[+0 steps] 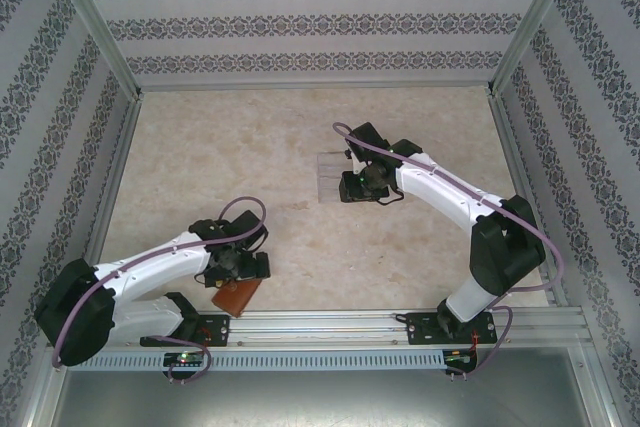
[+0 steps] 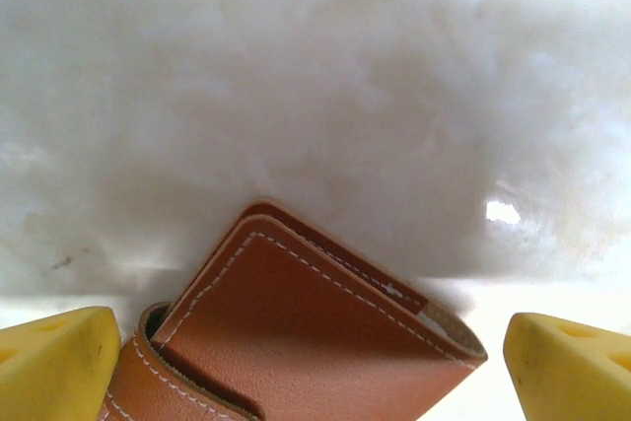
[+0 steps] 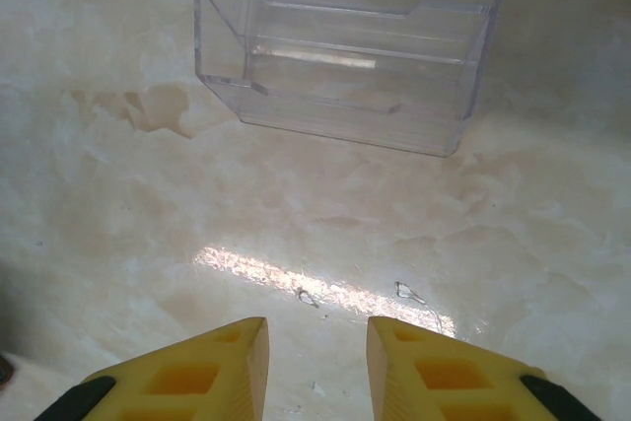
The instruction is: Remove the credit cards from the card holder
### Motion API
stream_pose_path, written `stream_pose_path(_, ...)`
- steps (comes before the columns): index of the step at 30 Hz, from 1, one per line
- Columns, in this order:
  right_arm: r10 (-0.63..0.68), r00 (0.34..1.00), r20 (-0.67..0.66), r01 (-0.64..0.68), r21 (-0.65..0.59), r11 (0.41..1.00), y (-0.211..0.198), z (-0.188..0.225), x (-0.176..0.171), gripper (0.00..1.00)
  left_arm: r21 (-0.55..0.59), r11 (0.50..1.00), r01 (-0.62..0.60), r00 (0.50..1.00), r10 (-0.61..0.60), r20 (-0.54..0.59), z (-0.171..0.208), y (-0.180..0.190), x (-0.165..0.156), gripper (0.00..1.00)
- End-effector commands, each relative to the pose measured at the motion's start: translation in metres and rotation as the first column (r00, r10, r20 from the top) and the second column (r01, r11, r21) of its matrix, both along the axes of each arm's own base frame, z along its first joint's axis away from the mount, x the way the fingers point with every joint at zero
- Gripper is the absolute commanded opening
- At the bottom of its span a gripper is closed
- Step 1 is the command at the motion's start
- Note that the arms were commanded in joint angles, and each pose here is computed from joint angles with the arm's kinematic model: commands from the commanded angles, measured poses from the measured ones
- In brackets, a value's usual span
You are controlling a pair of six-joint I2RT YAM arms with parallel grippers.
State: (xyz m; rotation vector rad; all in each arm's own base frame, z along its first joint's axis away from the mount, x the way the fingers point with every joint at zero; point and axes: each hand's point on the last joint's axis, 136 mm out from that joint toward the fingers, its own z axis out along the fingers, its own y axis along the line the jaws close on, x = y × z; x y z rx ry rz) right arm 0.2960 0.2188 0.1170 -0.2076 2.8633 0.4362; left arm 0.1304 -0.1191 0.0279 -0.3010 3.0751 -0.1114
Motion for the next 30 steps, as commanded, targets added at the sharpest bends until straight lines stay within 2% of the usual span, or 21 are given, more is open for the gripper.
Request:
stream_pose_path(1, -0.001, 1.000, -0.003, 0.001, 0.002, 1.000, 0.001, 0.003, -0.005, 0.34, 0.027, 0.999, 0.035, 0.998, -0.034, -0.053, -0.001, 0.003, -0.015, 1.00)
stream_pose_path(18, 0.008, 1.000, -0.006, -0.008, 0.001, 1.000, 0.003, 0.002, -0.003, 0.34, 0.056, 0.991, 0.123, 0.984, -0.114, -0.138, -0.020, -0.010, -0.023, 1.00)
stream_pose_path(23, 0.002, 1.000, -0.002, -0.002, -0.004, 1.000, -0.001, 0.004, -0.004, 0.34, 0.049, 0.990, 0.128, 0.986, -0.122, -0.113, -0.016, -0.020, -0.012, 0.90)
stream_pose_path(30, -0.026, 1.000, 0.009, 0.026, -0.001, 1.000, -0.010, 0.007, -0.004, 0.34, 0.023, 0.992, 0.122, 0.992, -0.121, -0.041, -0.002, -0.041, 0.014, 0.87)
